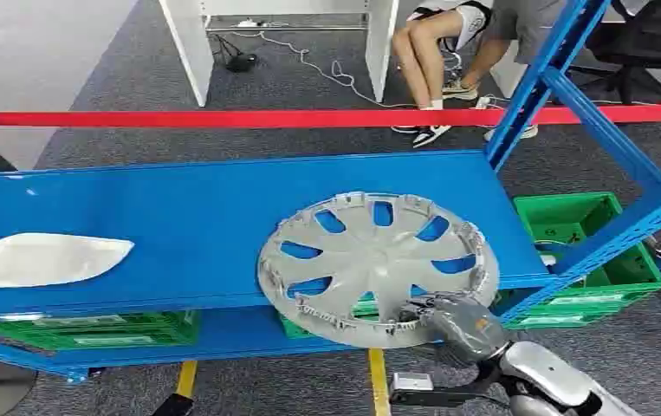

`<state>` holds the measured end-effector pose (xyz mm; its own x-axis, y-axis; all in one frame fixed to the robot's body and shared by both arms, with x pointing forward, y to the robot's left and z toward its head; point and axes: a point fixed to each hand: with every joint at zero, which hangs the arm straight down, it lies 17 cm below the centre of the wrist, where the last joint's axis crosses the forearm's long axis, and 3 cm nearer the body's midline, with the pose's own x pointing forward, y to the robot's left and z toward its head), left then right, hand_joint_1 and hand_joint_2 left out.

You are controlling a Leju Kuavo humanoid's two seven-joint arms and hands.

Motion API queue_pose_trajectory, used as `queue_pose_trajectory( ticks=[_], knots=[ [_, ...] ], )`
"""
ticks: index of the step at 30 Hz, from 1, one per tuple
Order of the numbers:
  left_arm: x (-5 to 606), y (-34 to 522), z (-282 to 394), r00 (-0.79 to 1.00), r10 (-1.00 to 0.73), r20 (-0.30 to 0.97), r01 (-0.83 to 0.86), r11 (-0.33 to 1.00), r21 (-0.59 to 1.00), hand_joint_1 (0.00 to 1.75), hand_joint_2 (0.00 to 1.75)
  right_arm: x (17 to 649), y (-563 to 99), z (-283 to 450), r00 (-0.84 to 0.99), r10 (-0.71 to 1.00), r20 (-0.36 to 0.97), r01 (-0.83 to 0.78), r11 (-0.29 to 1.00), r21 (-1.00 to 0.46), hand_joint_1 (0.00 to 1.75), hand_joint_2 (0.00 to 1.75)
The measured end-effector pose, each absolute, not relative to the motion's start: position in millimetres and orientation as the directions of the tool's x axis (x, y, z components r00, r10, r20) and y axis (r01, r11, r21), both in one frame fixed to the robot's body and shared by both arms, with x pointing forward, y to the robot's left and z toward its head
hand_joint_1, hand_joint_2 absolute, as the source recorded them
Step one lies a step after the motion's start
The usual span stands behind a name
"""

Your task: Take the parts from the cabinet and place them on the table.

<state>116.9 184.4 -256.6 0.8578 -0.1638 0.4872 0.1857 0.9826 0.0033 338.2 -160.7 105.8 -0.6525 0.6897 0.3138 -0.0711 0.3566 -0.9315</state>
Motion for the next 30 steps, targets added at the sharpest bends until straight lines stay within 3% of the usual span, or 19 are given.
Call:
queue_pose_trajectory(
  ticks=[6, 11, 15, 18, 19, 25, 30],
  knots=[
    [128, 195, -253, 0.821, -0.193, 0.537, 0.178, 0.981, 0.081, 0.00, 0.00, 328, -156, 138, -0.631, 0.551, 0.546, -0.144, 0.608, -0.780, 1.75, 1.75],
    [135, 194, -250, 0.800, -0.200, 0.565, 0.178, 0.980, 0.095, 0.00, 0.00, 324, -155, 158, -0.618, 0.452, 0.643, -0.175, 0.719, -0.673, 1.75, 1.75],
    [145, 194, -243, 0.764, -0.196, 0.615, 0.165, 0.980, 0.107, 0.00, 0.00, 318, -154, 181, -0.552, 0.197, 0.810, -0.312, 0.852, -0.420, 1.75, 1.75],
    [146, 191, -242, 0.759, -0.196, 0.621, 0.171, 0.980, 0.100, 0.00, 0.00, 312, -149, 192, -0.508, 0.046, 0.860, -0.399, 0.872, -0.283, 1.75, 1.75],
    [146, 190, -242, 0.757, -0.200, 0.622, 0.177, 0.979, 0.099, 0.00, 1.75, 310, -147, 197, -0.480, -0.030, 0.877, -0.442, 0.872, -0.212, 1.75, 1.75],
    [148, 186, -241, 0.751, -0.208, 0.627, 0.189, 0.977, 0.098, 0.00, 1.75, 308, -148, 223, -0.339, -0.354, 0.872, -0.585, 0.805, 0.099, 1.75, 1.75],
    [150, 186, -240, 0.745, -0.205, 0.635, 0.186, 0.978, 0.097, 0.00, 1.75, 312, -154, 227, -0.329, -0.388, 0.861, -0.575, 0.806, 0.143, 1.75, 1.75]
  ],
)
